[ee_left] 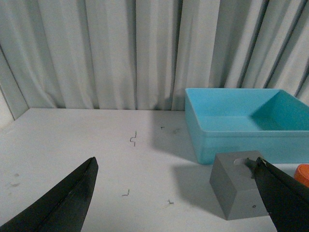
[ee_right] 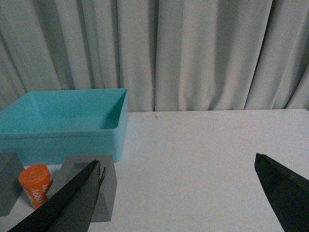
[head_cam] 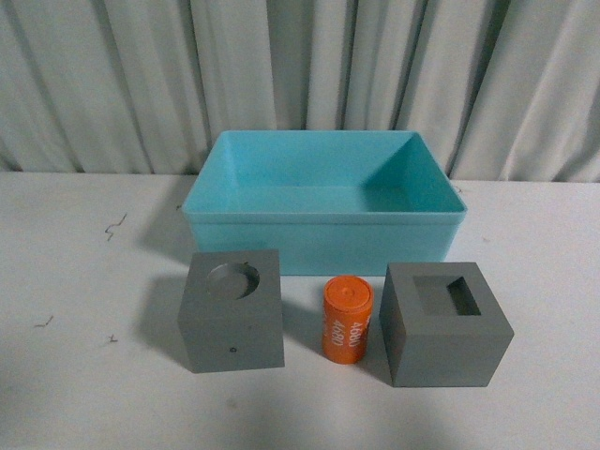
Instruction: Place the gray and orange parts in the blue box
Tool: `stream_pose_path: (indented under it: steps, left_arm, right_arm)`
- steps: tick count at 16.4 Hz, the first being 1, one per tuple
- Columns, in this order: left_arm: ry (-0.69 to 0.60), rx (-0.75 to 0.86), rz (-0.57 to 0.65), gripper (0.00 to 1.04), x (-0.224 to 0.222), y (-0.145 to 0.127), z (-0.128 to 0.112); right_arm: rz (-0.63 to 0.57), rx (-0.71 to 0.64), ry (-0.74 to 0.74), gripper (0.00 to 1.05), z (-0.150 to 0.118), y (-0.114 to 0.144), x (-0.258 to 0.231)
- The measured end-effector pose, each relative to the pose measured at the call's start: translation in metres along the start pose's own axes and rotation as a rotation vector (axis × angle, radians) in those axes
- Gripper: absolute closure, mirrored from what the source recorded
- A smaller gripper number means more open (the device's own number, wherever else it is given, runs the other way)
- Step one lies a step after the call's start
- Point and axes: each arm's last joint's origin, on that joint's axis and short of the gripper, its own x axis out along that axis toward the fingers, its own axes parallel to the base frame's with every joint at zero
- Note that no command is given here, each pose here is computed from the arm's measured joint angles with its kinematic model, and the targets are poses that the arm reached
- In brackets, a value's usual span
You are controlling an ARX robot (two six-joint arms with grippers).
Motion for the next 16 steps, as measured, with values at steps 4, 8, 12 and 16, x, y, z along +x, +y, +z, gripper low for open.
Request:
stream_pose_path:
  steps: [4,8,12,16]
  left_arm:
    - [0.0,0.0,0.0,0.07,0.0,0.0,0.0]
    - [0.0,0.0,0.0,0.07,0.0,0.0,0.0]
    - [0.0,0.0,0.0,0.07,0.0,0.0,0.0]
    - [0.0,0.0,0.0,0.07,0.0,0.0,0.0]
  right_arm:
    - [0.0,0.0,0.0,0.06,0.0,0.0,0.0]
    - [0.0,0.0,0.0,0.06,0.0,0.0,0.0]
    - [0.0,0.0,0.0,0.06,0.0,0.0,0.0]
    - [0.0,0.0,0.0,0.06,0.0,0.0,0.0]
